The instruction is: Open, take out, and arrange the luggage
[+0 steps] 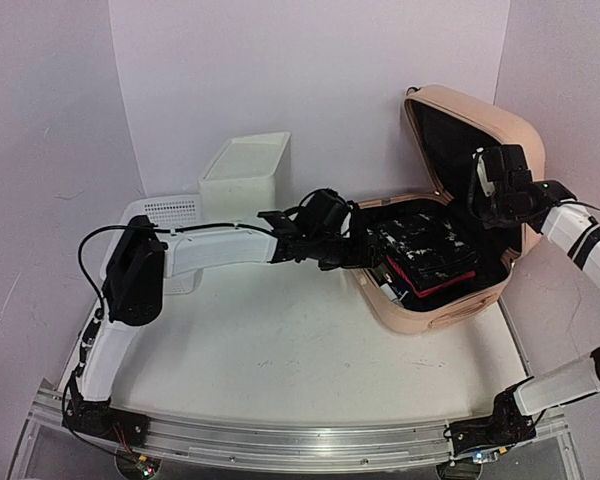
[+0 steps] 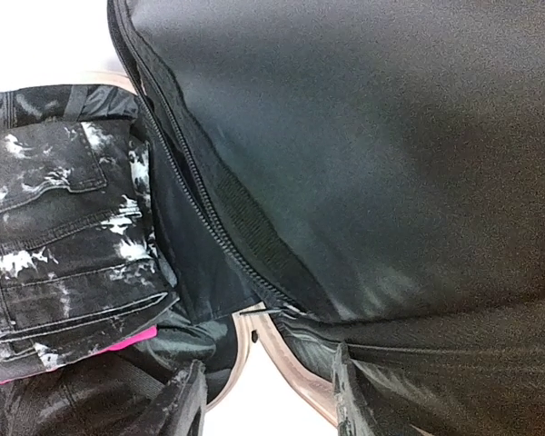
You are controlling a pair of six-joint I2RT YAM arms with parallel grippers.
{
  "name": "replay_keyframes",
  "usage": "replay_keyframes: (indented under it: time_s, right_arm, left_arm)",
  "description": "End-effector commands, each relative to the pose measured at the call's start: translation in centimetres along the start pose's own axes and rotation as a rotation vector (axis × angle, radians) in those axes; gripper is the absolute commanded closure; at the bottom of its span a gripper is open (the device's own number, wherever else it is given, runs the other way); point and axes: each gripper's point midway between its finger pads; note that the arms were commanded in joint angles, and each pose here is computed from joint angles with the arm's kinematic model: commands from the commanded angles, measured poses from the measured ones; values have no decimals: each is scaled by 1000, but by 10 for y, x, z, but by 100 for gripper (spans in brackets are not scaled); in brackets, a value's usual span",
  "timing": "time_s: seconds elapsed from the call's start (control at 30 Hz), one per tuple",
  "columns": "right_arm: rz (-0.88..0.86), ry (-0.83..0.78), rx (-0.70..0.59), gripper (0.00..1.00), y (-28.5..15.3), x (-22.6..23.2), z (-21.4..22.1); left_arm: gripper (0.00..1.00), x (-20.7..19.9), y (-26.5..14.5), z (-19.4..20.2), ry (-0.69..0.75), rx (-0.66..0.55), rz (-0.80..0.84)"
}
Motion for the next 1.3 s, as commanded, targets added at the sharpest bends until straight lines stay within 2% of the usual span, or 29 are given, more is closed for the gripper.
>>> replay_keyframes:
  time_s: [0.0,0.2,0.27,0.47,0.53,0.7,0.77,0.93,1.0,1.13,1.27]
  right_arm:
    - [23,69,8,49,5,-21,-1]
    - [13,76,20,31,7,-27,4]
    - [16,82,30,24,9,-30,7]
    - [11,102,27,3,7,-40,6]
    - [-8,109,13,2,1,-43,2]
    - [-54,137,-26,2,-20,-51,0]
    - [-46,153,-32,2,-26,-56,1]
    - [18,174,25,2,-25,-63,17]
    - [30,184,50,2,-23,-62,22]
    - [26,199,92,2,-24,-57,33]
    - [47,206,114,2,-31,-60,46]
  left_arm:
    - [1,-2,20,-5,117,-131,-145]
    - [3,34,24,-5,264,-188,-352]
    - [5,35,28,-3,302,-178,-354]
    - [21,35,41,7,413,-113,-328]
    - [32,43,40,9,466,-99,-353]
    - [49,82,33,15,540,-19,-420]
    - [50,105,27,19,578,17,-468]
    - [47,128,20,19,678,72,-508]
    - [47,138,18,11,722,78,-534]
    - [47,151,8,-17,720,55,-563]
    - [47,148,9,-27,758,60,-532]
Point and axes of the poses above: each gripper's point midway between its finger pads, its own y axis out along the fingers, its own x axis along the line the jaws close on, z = x × y, and after that the axes turned 15 degrees about -y, right-handed
